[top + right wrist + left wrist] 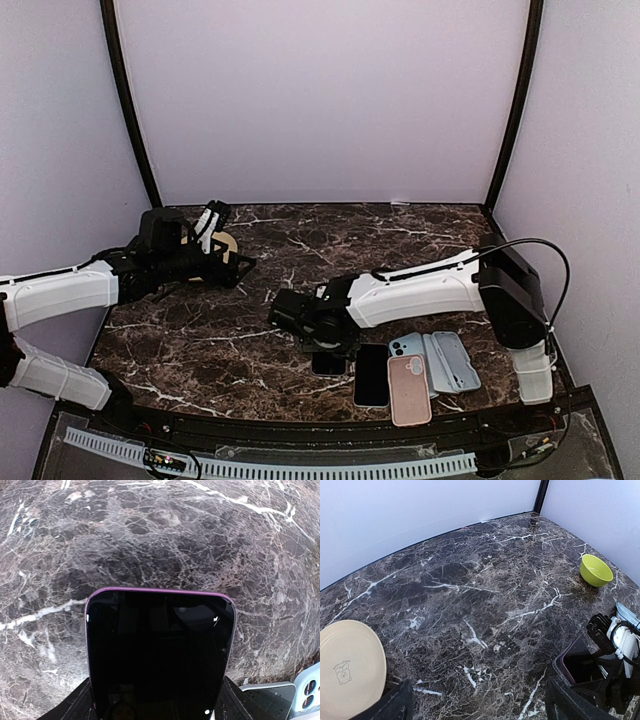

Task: Put the phone into the phone case
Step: Install the phone into the phone case.

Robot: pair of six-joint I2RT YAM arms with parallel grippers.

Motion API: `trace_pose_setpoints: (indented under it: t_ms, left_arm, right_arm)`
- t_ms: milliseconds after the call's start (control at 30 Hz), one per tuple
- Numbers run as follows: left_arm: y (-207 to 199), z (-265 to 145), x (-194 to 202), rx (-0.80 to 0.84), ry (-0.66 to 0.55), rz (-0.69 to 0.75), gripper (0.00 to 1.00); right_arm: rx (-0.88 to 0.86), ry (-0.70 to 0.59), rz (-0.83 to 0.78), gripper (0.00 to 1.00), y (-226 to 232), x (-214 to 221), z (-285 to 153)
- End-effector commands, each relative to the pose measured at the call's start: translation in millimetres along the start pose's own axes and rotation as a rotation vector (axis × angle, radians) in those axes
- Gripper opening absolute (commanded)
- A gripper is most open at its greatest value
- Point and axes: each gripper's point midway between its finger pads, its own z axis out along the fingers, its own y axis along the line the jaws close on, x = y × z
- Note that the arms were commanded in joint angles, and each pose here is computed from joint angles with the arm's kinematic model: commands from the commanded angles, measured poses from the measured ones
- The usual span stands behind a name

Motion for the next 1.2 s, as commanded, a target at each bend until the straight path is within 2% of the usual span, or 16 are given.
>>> trace_pose_setpoints:
  t_ms: [0, 467, 633, 767, 867, 933, 1100, 1167]
  left_arm:
    - [-6.1, -3.4, -8.9, 0.023, -0.030, 0.003, 0.93]
    - [-27.2, 14.1, 12.1, 0.062, 0.079, 0.054, 0.93]
    - [-31.9, 18.6, 18.2, 0.073, 0.105, 0.060, 0.92]
    - [-43.0, 24.3, 28.4, 0.090, 0.151, 0.088, 0.88]
    - [-58.2, 30.3, 42.5, 0.118, 0.214, 0.127, 0.84]
    - [-67.0, 33.2, 50.9, 0.138, 0.253, 0.141, 0.79]
    - [-92.5, 41.2, 64.3, 0.200, 0.310, 0.149, 0.55]
    - [-106.5, 47.4, 78.7, 0.228, 0.357, 0.167, 0.49]
  right_arm:
    - [0.076, -0.010, 0.001, 0.62, -20.1, -0.4, 4.9]
    - [0.072, -0.028, 0.012, 0.85, -26.2, -10.9, 4.7]
    - [0.036, -0.051, 0.009, 0.86, -21.2, -22.5, -7.2]
    - [-0.067, -0.105, -0.052, 0.86, -6.3, -49.8, -38.3]
    - [-0.138, -0.114, -0.075, 0.83, -11.8, -62.4, -55.1]
    - [-0.174, -0.099, -0.056, 0.77, -24.2, -65.9, -55.6]
    - [-0.257, 0.013, 0.046, 0.52, -50.8, -59.0, -26.7]
    - [-0.278, 0.051, 0.071, 0.42, -54.1, -52.5, -14.4]
